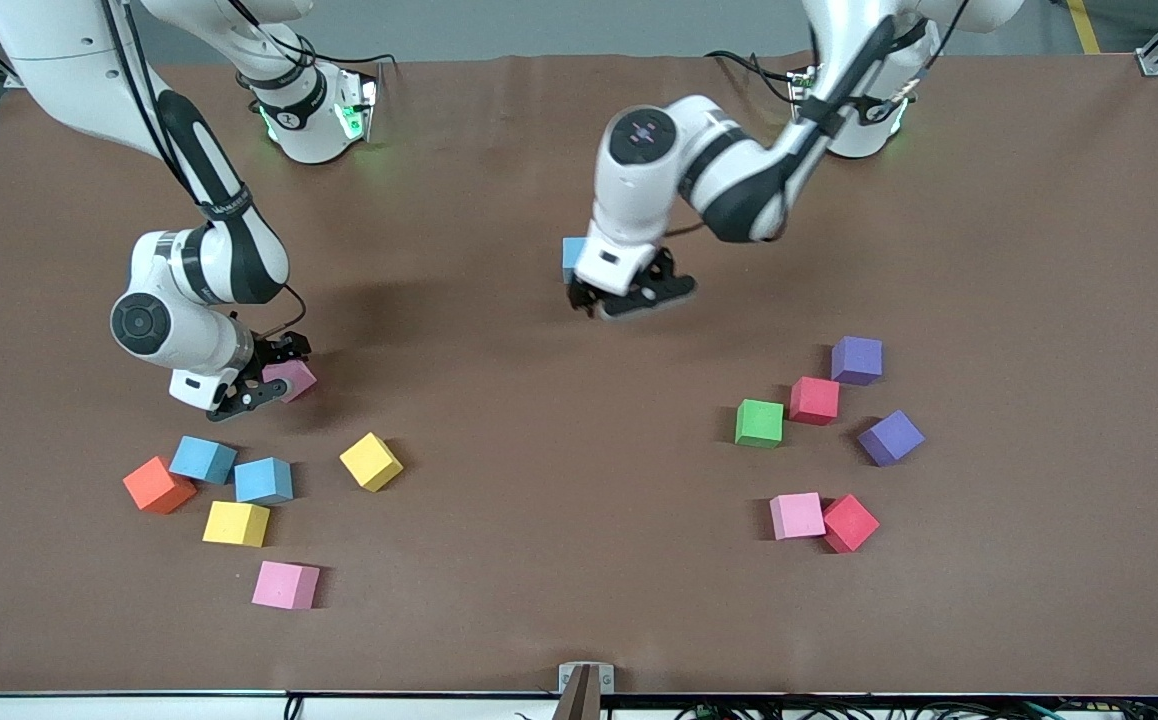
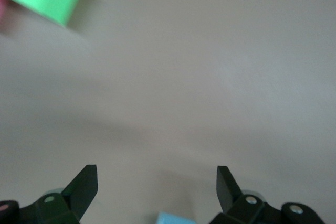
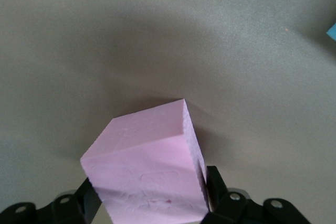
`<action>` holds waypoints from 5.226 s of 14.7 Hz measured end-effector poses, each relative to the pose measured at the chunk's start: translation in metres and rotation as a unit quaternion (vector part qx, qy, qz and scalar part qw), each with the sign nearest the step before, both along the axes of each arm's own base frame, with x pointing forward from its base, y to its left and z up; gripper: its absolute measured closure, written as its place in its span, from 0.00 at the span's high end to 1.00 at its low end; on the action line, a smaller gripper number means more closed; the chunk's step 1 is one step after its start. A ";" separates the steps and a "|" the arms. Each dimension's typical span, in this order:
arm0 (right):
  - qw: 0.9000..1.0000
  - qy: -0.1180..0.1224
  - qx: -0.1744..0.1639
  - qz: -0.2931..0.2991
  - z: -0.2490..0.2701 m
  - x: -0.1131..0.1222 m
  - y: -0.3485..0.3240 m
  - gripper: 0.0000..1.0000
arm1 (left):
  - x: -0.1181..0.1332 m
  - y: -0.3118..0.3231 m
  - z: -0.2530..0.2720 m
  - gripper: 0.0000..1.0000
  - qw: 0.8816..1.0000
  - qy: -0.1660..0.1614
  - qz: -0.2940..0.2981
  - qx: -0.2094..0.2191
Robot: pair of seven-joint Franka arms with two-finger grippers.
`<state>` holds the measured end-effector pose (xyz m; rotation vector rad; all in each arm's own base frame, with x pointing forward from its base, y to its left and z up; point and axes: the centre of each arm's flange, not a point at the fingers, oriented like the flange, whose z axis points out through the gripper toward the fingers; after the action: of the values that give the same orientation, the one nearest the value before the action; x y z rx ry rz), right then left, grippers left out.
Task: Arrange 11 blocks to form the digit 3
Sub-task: 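Reach the left gripper to the green cube while the right gripper lifts pink, then lift the green cube with the left gripper while the right gripper carries pink, then place green beside blue with the left gripper while the right gripper places pink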
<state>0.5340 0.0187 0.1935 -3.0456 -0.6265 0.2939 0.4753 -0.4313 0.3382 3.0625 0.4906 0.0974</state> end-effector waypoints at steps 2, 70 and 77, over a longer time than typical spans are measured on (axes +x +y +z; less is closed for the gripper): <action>1.000 0.000 0.000 0.004 -0.002 0.000 0.004 0.71 | 0.044 0.051 0.003 1.00 1.000 0.000 -0.007 0.007; 0.537 0.062 -0.036 -0.840 0.033 -0.174 0.350 0.56 | -0.148 -0.008 -0.125 0.59 0.765 0.134 0.630 -0.006; 0.521 0.071 -0.046 -0.850 0.023 -0.190 0.378 0.56 | -0.150 -0.010 -0.130 0.59 0.764 0.140 0.629 -0.009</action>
<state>0.3442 0.3966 0.2169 -2.0411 2.2144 0.3631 0.3255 -0.4416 0.2077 2.0950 2.3674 -0.3290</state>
